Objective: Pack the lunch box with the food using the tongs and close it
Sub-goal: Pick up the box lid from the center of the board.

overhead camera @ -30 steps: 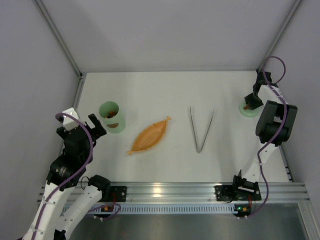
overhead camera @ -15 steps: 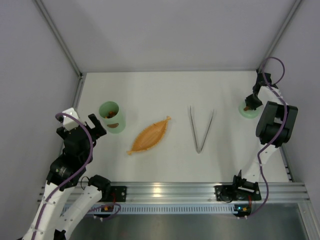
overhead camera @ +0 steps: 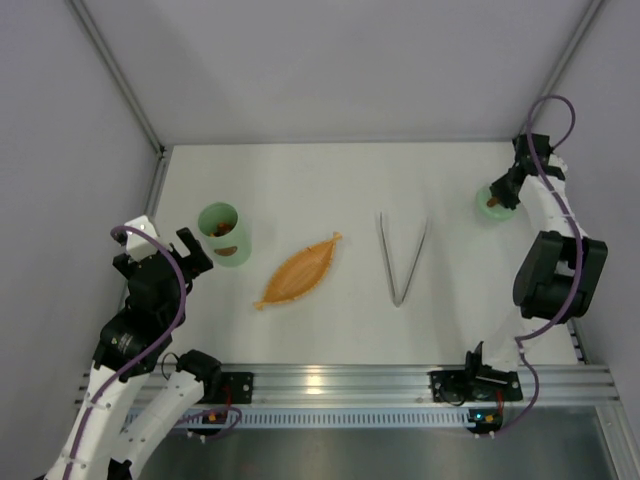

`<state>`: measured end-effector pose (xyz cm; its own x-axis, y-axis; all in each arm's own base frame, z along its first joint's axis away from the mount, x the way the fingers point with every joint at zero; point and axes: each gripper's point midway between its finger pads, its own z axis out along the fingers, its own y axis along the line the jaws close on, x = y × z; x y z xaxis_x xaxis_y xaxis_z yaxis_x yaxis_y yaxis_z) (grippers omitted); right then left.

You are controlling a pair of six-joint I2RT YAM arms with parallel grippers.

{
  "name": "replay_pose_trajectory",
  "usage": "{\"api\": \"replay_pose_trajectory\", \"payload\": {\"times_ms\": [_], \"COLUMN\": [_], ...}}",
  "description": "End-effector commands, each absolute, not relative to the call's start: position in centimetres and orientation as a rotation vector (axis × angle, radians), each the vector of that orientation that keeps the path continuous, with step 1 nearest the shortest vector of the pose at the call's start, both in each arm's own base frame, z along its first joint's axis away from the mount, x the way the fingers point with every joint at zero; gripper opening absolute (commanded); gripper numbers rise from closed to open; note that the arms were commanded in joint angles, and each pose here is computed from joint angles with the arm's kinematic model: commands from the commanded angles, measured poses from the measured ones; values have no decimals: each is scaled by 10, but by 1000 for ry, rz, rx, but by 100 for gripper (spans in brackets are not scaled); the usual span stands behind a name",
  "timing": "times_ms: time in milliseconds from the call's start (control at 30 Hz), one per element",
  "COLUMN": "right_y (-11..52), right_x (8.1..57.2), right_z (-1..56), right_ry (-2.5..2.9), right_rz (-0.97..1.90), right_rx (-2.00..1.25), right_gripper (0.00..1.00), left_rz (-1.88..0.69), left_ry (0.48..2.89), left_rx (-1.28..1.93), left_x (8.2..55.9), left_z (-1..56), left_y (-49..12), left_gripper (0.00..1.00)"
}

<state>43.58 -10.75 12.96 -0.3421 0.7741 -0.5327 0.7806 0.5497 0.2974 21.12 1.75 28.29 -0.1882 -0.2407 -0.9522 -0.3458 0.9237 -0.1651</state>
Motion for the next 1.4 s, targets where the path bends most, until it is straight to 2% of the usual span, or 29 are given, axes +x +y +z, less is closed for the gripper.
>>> {"api": "replay_pose_trajectory", "payload": {"times_ms": [0,200,400,467,500,667,967,1367], "right_y": [-74,36,209,245,280,378,478,526], "right_x": [458,471,452,444,436,406,369,348], "right_z": [202,270,338,366,359,363,348,329], "right_ry": [2059,2111,2090,2041,2059,2012,1929,1904], "right_rz": [124,271,516,566,593,724,905,1063], "right_rx": [1017,613,174,71,-17,-231,-448,-558], "right_gripper": [10,10,12,13,13,15,16,19], "left_rz": [86,123,161,171,192,282,344,330], "left_ry": [1741,1738,1717,1713,1708,1700,1705,1712], "left_rx": [-448,-481,-520,-531,-547,-630,-672,-699], "left_x": [214,213,211,211,210,209,213,236], "left_z": [290,288,292,293,294,294,295,309], "left_y": [17,24,32,34,37,50,54,43], "left_gripper": [99,99,99,99,99,99,99,99]}}
